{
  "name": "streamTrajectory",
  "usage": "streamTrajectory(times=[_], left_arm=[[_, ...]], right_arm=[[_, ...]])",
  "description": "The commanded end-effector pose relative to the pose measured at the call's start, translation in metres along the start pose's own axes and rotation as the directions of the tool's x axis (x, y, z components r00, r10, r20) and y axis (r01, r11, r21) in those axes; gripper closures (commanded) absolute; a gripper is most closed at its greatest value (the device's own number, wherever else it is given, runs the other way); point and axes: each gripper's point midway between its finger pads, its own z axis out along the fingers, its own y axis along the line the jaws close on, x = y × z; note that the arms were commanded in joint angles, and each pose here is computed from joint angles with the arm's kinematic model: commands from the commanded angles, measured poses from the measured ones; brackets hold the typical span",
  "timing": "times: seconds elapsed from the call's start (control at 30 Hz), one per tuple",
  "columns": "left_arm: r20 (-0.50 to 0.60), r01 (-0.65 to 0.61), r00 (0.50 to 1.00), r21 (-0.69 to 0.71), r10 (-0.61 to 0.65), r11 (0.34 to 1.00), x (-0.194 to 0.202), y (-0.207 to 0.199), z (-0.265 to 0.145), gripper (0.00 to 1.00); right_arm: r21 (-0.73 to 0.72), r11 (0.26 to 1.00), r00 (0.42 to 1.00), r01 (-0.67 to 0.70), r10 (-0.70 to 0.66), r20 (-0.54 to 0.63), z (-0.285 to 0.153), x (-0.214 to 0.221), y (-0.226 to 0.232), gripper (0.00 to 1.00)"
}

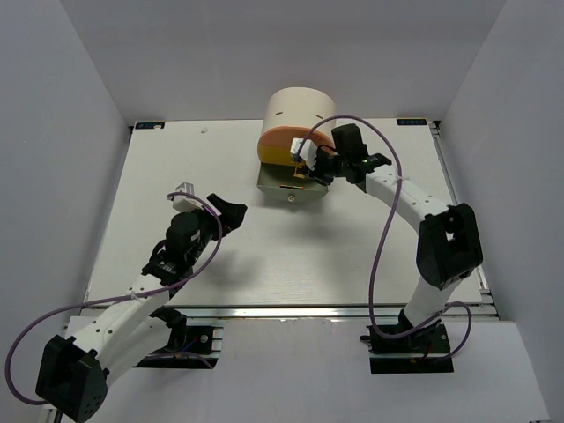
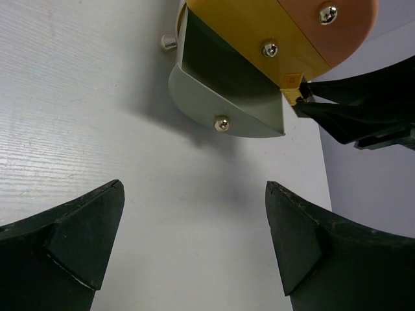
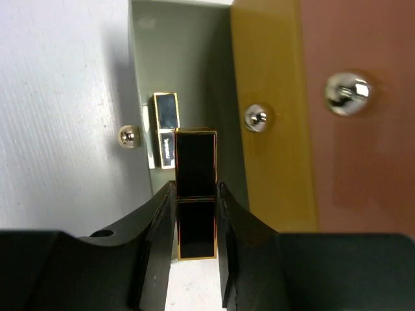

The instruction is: Organize the makeup

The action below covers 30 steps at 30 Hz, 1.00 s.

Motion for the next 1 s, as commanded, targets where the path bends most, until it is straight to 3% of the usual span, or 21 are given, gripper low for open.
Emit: streamTrajectory(times=[0.0,0.13,0.27,0.43,0.53,0.57,0.63,0.7,0.73,0.77,0.87,0.97], left_arm=[[0.004,-0.008,1.0,-0.015,0.008,1.0,0.0,0.005,-0.002,0.02],[0.001,-0.01,1.0,-0.015,0.01,1.0,0.0,0.004,0.0,0.02],[0.001,-0.013,1.0,-0.012,0.013,1.0,0.0,0.004,0.0,0.02],[0.001,-0.015,1.0,-0.01,0.015,1.0,0.0,0.003,0.002,0.02],[-0.004,-0.016,1.0,-0.008,0.016,1.0,0.0,0.002,0.003,0.02],[-0.003,-0.016,1.0,-0.009,0.016,1.0,0.0,0.002,0.003,0.02],[-0.001,-0.017,1.0,-0.011,0.017,1.0,-0.001,0.002,0.002,0.02],[0.004,-0.017,1.0,-0.009,0.017,1.0,-0.002,0.002,0.001,0.02],[0.008,-0.016,1.0,-0.009,0.016,1.0,-0.003,0.002,0.001,0.02],[0.01,-0.016,1.0,-0.009,0.016,1.0,-0.003,0.002,0.0,0.02],[0.01,-0.016,1.0,-0.011,0.016,1.0,-0.003,0.002,0.0,0.02],[0.013,-0.017,1.0,-0.01,0.018,1.0,-0.004,0.002,-0.001,0.02]], right_arm=[[0.069,0.99,0.993,0.119,-0.12,-0.001,0.006,-0.022,-0.018,0.98],[0.056,0.992,0.993,0.11,-0.108,-0.041,0.023,-0.011,-0.016,0.73],[0.062,0.993,0.992,0.105,-0.101,-0.07,0.029,-0.004,-0.019,0.58],[0.063,0.993,0.992,0.102,-0.097,-0.083,0.03,0.0,-0.02,0.48],[0.056,0.993,0.993,0.102,-0.098,-0.067,0.027,-0.006,-0.019,0.47],[0.047,0.994,0.994,0.1,-0.097,-0.051,0.027,-0.009,-0.017,0.48],[0.034,0.994,0.995,0.101,-0.101,-0.01,0.019,-0.023,-0.014,0.6],[-0.047,0.992,0.991,0.12,-0.117,0.059,0.009,-0.038,0.004,0.76],[-0.085,0.987,0.988,0.139,-0.132,0.086,0.006,-0.043,0.012,0.92],[-0.145,0.977,0.98,0.158,-0.137,0.147,0.002,-0.052,0.027,0.98],[-0.239,0.949,0.968,0.207,-0.163,0.191,-0.005,-0.055,0.057,1.0],[-0.306,0.923,0.969,0.234,-0.196,0.149,-0.002,-0.041,0.077,1.0]])
